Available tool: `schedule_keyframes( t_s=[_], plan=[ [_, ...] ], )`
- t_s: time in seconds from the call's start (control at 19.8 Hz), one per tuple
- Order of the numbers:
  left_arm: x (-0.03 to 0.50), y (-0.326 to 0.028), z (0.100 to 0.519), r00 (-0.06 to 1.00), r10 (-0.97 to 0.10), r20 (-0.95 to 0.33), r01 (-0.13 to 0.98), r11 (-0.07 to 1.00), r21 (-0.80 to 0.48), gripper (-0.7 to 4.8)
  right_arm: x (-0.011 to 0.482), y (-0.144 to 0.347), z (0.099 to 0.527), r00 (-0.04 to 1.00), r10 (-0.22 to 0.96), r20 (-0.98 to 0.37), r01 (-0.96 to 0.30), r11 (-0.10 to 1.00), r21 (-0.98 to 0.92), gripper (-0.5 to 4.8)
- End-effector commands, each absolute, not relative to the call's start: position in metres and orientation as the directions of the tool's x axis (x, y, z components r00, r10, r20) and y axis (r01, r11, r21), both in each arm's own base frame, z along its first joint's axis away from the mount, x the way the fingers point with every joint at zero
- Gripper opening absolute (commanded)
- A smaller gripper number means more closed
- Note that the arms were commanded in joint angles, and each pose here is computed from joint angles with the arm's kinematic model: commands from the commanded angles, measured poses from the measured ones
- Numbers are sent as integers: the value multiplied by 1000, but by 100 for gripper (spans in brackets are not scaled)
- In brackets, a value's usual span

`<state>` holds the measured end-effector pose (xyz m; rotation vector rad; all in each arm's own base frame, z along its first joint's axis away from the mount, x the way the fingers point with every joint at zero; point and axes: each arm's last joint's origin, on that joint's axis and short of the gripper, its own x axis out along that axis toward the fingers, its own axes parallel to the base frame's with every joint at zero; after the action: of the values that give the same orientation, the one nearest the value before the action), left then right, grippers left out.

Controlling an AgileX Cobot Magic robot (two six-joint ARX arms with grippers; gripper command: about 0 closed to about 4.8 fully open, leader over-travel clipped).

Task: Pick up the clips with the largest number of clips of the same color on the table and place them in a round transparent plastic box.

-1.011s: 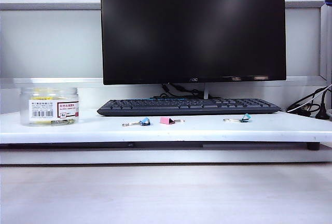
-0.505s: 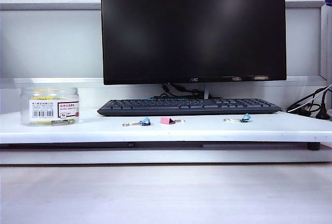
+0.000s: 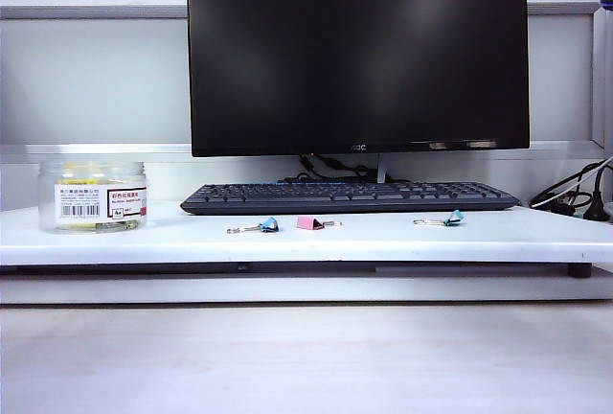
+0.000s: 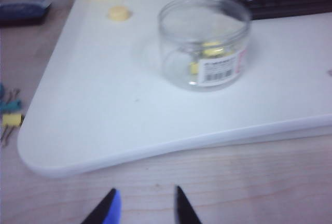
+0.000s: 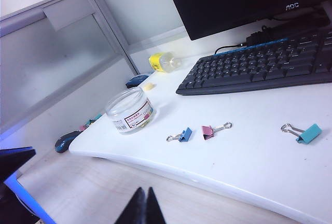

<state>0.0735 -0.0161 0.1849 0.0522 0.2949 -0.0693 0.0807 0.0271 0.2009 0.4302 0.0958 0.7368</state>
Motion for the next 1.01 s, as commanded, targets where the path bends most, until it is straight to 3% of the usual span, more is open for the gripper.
schedule_keyframes(
  t_s=[0.05,0.2,1.01],
  plan=[
    [77,-14,183,966,-43,-256,47,999,10,144,80,27,204,738,670,80,-640,657,399,-6],
    [81,-10,178,969,-4,-249,5,1000,2,144,80,27,204,738,670,80,-640,657,399,-5],
    [87,-10,149,946,-8,-323,12,1000,11,144,80,27,204,738,670,80,-640,657,399,-5]
  ],
)
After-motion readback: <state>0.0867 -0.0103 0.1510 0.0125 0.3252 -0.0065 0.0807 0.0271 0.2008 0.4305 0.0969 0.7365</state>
